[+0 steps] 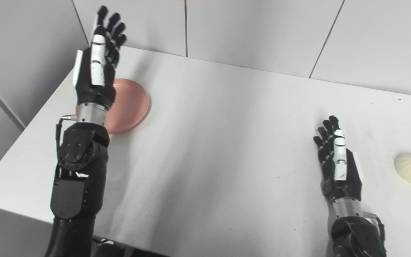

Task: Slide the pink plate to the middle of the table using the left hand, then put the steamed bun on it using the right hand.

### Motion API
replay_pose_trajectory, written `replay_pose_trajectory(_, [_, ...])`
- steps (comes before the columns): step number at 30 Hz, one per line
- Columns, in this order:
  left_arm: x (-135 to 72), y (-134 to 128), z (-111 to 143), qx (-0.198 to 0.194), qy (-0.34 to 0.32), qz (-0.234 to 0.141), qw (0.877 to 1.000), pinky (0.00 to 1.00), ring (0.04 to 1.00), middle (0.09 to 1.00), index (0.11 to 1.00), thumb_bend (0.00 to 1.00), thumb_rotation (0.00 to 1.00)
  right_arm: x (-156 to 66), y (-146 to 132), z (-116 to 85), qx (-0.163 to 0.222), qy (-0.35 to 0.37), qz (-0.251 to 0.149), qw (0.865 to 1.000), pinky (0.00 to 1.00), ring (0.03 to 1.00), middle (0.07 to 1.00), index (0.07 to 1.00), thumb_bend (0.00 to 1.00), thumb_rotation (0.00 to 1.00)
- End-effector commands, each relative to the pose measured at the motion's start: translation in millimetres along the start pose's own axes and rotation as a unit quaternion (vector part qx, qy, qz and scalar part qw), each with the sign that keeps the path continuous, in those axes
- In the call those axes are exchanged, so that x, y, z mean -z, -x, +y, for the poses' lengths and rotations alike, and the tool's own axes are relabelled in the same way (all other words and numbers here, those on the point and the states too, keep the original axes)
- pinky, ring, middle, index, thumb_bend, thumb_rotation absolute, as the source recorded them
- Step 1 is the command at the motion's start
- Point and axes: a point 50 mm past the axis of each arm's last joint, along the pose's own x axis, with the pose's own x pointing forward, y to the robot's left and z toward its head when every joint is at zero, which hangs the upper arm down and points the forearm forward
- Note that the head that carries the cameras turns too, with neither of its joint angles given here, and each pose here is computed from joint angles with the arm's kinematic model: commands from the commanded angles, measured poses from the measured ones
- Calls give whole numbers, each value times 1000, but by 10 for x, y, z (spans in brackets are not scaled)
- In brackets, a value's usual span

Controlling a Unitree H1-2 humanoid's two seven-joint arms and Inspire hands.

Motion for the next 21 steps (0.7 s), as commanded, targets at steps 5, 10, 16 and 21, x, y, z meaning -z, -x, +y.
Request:
replay_pose_trajectory(5, [-223,-156,229,-29,9,-63,998,1000,988,985,999,460,1000,77,72,-46,9,-2,31,999,1000,1000,1000,1000,62,1000])
replay_pose_trajectory(10, [-218,-163,491,-62,2,-62,996,1000,984,988,1000,457,1000,76,76,-41,6,-3,27,1000,1000,1000,1000,1000,57,1000])
replay_pose_trajectory(16, [-166,-172,743,-87,8,-58,994,1000,987,986,999,446,1000,84,79,-43,11,-2,26,1000,1000,1000,1000,1000,49,1000])
replay_pose_trajectory(21, [-100,-181,906,-103,10,-51,993,1000,988,990,1000,443,1000,82,82,-37,14,-2,26,1000,1000,1000,1000,1000,56,1000])
